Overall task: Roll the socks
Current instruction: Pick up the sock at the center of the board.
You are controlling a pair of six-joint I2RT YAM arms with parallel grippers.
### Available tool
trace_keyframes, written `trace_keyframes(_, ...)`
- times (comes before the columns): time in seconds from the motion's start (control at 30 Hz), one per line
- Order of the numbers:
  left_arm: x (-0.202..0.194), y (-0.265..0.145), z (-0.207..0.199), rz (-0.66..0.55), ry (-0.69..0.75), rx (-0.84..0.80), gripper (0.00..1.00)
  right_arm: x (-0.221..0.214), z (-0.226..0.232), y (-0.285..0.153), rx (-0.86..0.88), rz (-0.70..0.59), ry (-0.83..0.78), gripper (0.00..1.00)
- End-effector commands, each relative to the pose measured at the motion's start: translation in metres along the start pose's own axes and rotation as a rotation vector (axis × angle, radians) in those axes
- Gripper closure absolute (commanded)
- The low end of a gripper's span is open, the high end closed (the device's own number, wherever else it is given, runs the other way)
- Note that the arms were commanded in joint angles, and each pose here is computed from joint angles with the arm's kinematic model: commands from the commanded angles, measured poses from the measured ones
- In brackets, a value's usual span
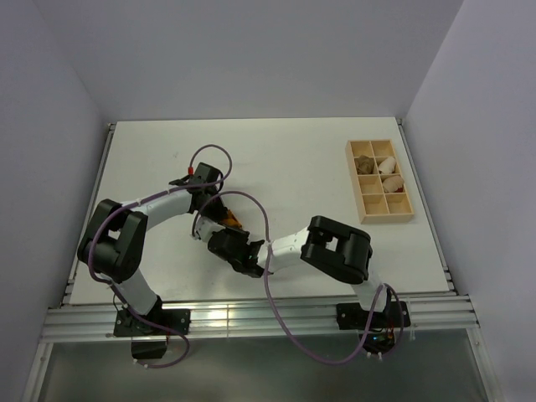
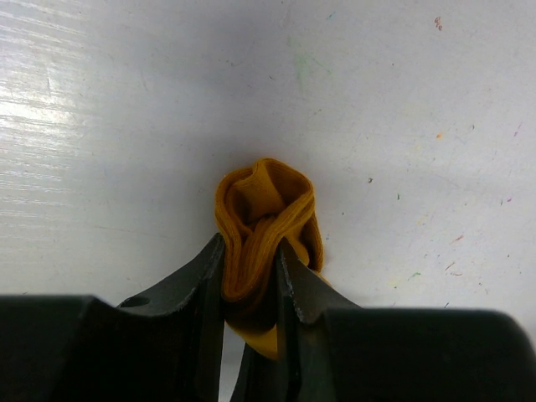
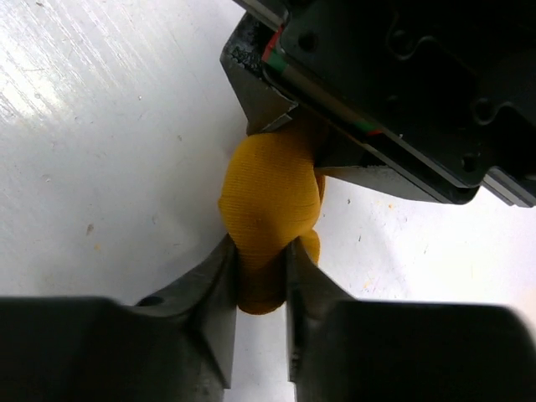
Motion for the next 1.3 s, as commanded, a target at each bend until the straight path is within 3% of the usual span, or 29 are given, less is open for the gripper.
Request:
trace_keyframes(0.0,-0.022,0.005,0.010,0.098,0.044,0.040,0.76,-0.022,0.022,0.012,0.109,0.058,0.020,0.81)
trace_keyframes(0.03,-0.022,0.005,0.010,0.100,0.043,0.039,0.75,-0.027,0.024,0.012,0.123,0.076,0.014,0.90)
trace_keyframes(0.13,-0.021,0.002,0.008,0.089,0.040,0.032,0.70,-0.031,0.030,0.010,0.197,0.084,0.038,1.00)
trace_keyframes(0.2,-0.017,-0.001,0.008,0.065,0.029,0.029,0.65,-0.031,0.033,0.007,0.248,0.077,0.058,1.00)
trace_keyframes(0.33,0.000,-0.014,0.001,0.011,-0.015,-0.015,0.41,-0.042,0.036,0.002,0.316,0.109,0.065,1.00)
trace_keyframes(0.53,0.037,-0.041,-0.002,-0.090,-0.093,-0.086,0.24,-0.049,0.043,-0.007,0.380,0.131,0.070,1.00)
trace_keyframes(0.83,0.120,-0.102,0.028,-0.327,-0.251,-0.177,0.22,-0.043,0.052,-0.026,0.567,0.114,0.178,1.00)
trace_keyframes(1.0,0.127,-0.128,0.046,-0.375,-0.242,-0.266,0.22,-0.038,0.024,-0.025,0.600,0.083,0.351,1.00)
trace_keyframes(1.27,0.130,-0.165,0.073,-0.498,-0.166,-0.270,0.22,-0.052,-0.048,-0.027,0.441,0.116,0.534,1.00)
Point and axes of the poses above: each gripper's point midway between its finger pads, its own y axis out along the fingers, its own z axis along the line the jaws close on, x = y × z, the point moved 3 cm from there along -y, back along the fingers, and after that the axes turned 14 degrees about -y, right-handed, at the moved point
